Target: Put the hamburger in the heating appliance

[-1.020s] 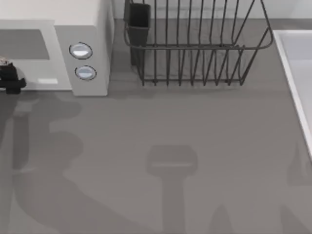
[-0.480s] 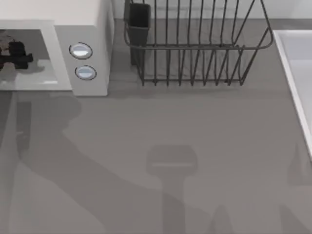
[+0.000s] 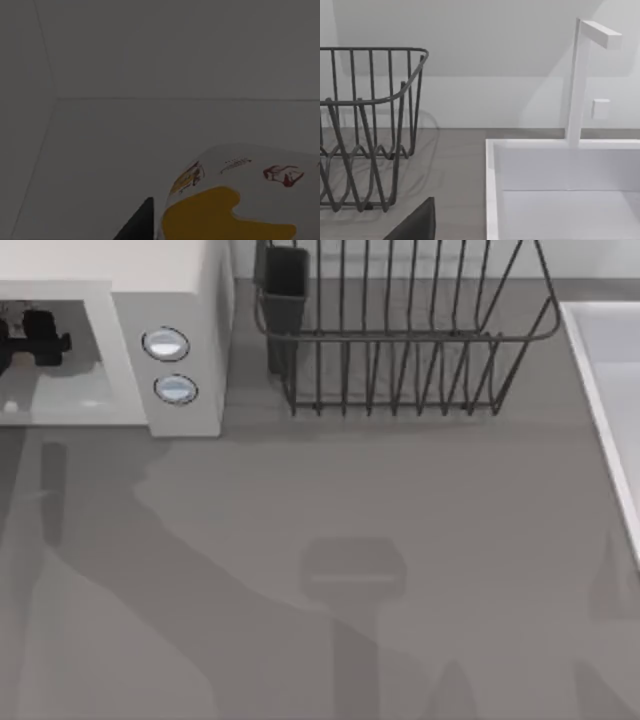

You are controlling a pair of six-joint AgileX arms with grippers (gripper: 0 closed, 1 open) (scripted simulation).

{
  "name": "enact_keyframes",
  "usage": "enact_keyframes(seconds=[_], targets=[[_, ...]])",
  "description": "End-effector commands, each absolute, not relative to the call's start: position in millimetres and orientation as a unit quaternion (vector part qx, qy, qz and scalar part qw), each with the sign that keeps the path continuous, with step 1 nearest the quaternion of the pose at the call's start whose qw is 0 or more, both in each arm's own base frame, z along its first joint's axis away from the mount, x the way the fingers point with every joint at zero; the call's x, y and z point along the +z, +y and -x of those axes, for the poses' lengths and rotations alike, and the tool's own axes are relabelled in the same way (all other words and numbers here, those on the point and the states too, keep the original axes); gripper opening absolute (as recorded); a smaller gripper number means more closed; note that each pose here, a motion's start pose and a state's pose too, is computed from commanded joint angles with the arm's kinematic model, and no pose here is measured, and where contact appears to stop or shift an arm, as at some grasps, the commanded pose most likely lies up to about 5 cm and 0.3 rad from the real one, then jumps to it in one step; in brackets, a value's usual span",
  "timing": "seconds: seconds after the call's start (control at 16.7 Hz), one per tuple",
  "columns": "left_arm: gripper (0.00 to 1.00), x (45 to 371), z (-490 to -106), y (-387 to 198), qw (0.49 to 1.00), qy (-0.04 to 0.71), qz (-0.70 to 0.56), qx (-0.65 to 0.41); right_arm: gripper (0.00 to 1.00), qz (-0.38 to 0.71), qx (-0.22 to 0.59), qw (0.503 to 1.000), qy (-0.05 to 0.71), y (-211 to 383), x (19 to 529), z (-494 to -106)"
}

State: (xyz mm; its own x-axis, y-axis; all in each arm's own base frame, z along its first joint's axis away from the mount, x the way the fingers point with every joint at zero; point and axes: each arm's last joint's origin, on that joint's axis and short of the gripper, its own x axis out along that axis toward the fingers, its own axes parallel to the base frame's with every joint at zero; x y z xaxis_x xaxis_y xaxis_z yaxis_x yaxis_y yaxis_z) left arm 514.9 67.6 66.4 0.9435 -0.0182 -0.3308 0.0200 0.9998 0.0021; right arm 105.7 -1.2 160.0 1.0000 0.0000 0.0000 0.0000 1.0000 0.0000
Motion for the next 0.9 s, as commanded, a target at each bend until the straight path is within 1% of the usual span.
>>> enact_keyframes(seconds=[0.3,0.9], targets=[[0.00,62.3,-515.6,67.2,0.985,0.174,-0.002,-0.010,1.00,0.000,0.000,1.000,0.000,-1.2,160.0,-105.7],[0.75,62.3,-515.6,67.2,0.985,0.174,-0.002,-0.010,1.00,0.000,0.000,1.000,0.000,-1.2,160.0,-105.7]])
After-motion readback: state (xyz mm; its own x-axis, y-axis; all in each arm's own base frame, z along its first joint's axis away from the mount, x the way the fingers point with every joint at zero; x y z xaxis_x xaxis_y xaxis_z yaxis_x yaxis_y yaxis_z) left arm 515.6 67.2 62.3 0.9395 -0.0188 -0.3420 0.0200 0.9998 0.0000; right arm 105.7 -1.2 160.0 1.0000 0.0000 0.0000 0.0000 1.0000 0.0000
